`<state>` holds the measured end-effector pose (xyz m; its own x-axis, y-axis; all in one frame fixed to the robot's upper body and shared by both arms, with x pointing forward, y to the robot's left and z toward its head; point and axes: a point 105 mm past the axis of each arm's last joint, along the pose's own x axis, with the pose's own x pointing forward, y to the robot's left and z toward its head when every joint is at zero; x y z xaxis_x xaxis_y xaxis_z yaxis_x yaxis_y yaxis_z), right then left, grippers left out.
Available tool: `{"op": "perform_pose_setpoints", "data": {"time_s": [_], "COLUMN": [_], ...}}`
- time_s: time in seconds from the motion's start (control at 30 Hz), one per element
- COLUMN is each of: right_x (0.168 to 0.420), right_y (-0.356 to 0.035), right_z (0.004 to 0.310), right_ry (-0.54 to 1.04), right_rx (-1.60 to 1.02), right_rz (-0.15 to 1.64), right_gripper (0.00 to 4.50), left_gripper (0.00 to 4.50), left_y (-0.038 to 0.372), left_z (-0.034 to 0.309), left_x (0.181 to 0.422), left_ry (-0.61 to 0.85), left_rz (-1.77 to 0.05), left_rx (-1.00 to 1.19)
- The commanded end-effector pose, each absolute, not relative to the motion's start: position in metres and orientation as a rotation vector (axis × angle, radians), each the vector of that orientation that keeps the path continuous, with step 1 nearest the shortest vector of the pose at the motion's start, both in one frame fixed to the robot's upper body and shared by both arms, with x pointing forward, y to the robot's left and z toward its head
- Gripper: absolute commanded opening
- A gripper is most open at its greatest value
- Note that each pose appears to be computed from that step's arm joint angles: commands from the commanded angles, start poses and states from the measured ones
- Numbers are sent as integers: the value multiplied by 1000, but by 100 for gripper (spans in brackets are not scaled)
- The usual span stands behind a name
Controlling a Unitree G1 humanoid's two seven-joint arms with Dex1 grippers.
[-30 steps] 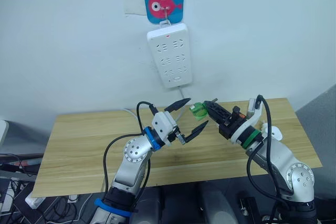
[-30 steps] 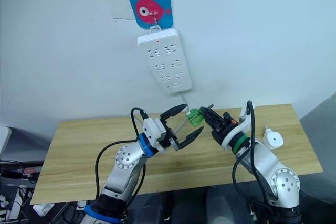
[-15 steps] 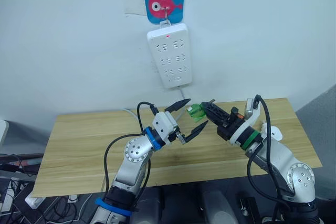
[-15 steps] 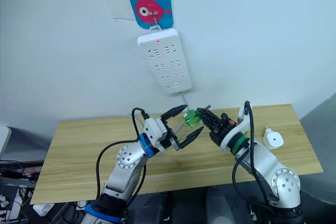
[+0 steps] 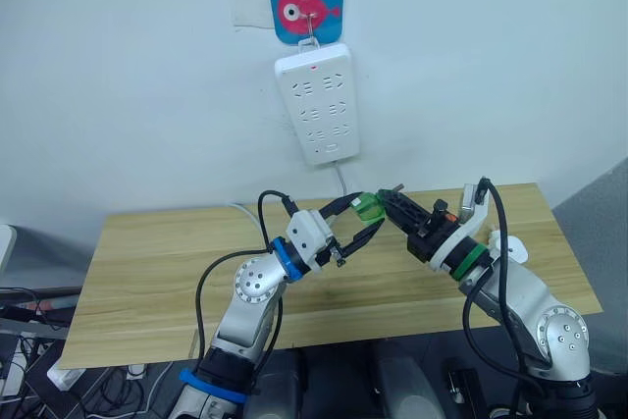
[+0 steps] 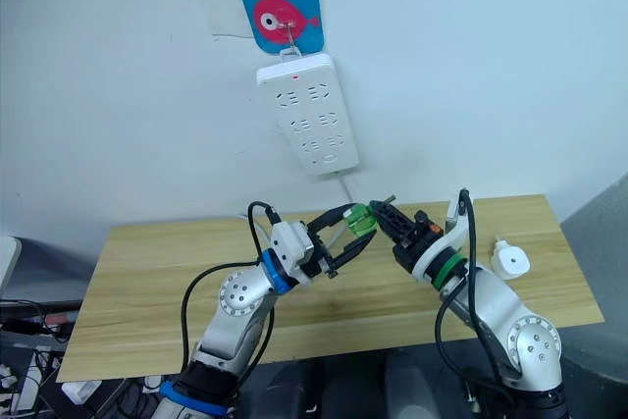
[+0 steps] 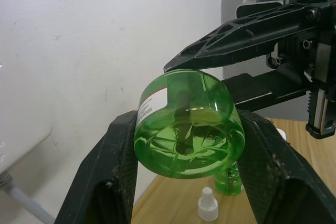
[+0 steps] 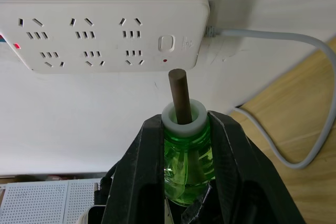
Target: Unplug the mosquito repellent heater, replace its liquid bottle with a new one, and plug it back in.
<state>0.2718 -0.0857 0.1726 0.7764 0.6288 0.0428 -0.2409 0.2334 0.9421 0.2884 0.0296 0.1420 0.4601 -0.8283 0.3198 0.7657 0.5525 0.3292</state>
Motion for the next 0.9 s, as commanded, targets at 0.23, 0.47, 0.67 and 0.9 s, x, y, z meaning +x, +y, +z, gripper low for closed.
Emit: {"op": "perform_pose_setpoints", "data": {"time_s": [0.23,0.47,0.67,0.9], "right_x": [266,265,266,267], "right_y": [-77,-76,-76,-79], "right_z": [181,182,182,183], "right_ry": [376,378,375,366], "right_rx": [1201,1198,1198,1224], "right_rz": [684,687,685,672], "right_gripper": [82,82,82,82], "left_gripper": [223,385,385,385], "left_y": [28,26,22,21], "left_z": [158,159,161,162], "left_x": [288,289,287,282], "left_ry": [-564,-566,-566,-543], "left_rz": [-942,-928,-944,-985], "left_rx": [160,143,112,26]}}
